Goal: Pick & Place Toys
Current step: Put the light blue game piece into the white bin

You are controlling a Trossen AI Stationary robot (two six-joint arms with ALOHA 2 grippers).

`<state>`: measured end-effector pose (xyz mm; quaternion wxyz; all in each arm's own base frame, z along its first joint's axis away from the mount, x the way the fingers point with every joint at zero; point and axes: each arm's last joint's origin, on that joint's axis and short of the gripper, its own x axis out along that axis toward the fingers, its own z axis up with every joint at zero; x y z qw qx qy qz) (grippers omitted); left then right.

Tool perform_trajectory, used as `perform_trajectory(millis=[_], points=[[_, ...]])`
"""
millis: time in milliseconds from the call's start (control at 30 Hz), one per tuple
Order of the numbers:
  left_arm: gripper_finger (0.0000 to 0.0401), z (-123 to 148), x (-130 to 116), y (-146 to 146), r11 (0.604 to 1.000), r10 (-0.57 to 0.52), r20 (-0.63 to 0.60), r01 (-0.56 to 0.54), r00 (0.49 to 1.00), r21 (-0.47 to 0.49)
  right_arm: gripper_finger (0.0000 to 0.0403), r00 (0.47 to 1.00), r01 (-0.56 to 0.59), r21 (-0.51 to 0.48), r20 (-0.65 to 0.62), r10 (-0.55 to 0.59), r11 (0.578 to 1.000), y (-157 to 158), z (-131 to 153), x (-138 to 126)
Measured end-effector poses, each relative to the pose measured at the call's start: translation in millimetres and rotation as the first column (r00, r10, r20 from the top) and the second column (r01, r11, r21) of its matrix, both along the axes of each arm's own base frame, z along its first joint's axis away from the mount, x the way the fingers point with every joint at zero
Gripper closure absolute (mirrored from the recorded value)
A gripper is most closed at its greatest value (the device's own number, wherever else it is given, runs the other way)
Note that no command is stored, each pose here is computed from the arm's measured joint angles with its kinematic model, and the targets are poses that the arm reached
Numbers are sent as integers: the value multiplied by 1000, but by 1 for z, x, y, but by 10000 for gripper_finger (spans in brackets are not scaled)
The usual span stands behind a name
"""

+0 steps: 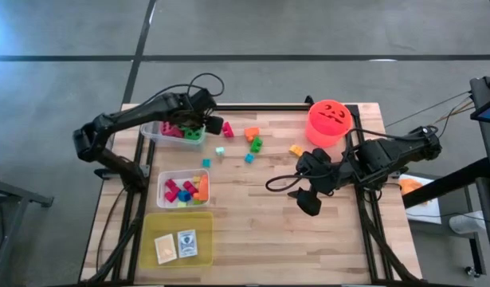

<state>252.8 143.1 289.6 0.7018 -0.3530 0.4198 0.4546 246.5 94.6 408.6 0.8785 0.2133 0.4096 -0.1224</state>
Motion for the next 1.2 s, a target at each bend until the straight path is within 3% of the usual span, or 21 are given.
perform_trajectory(millis=[133, 267, 433, 533, 667, 967, 1200], points=[[150, 6, 2, -11, 983, -175, -35, 177, 984, 43, 71, 1000, 0, 0, 0, 0, 1000, 0, 0, 0], [149, 8, 12, -26, 922, -377, -72, 381, 924, 67, 71, 1000, 0, 0, 0, 0, 1000, 0, 0, 0], [149, 17, 32, -37, 863, -478, -107, 489, 872, 125, 71, 1000, 0, 0, 0, 0, 1000, 0, 0, 0], [149, 17, 44, -38, 809, -551, -165, 572, 818, 137, 71, 1000, 2, 1, 1, -2, 1000, 0, 0, 0], [149, 1, 59, -39, 747, -629, -252, 662, 735, 63, 71, 1000, 15, 12, 2, -15, 1000, 0, 0, 0], [149, -46, 87, -40, 700, -689, -346, 709, 637, -90, 71, 999, 35, 29, 3, -35, 999, 0, 0, 0], [149, -78, 100, -44, 618, -755, -408, 765, 513, -183, 71, 999, 46, 39, 4, -46, 998, 0, 0, 0]])
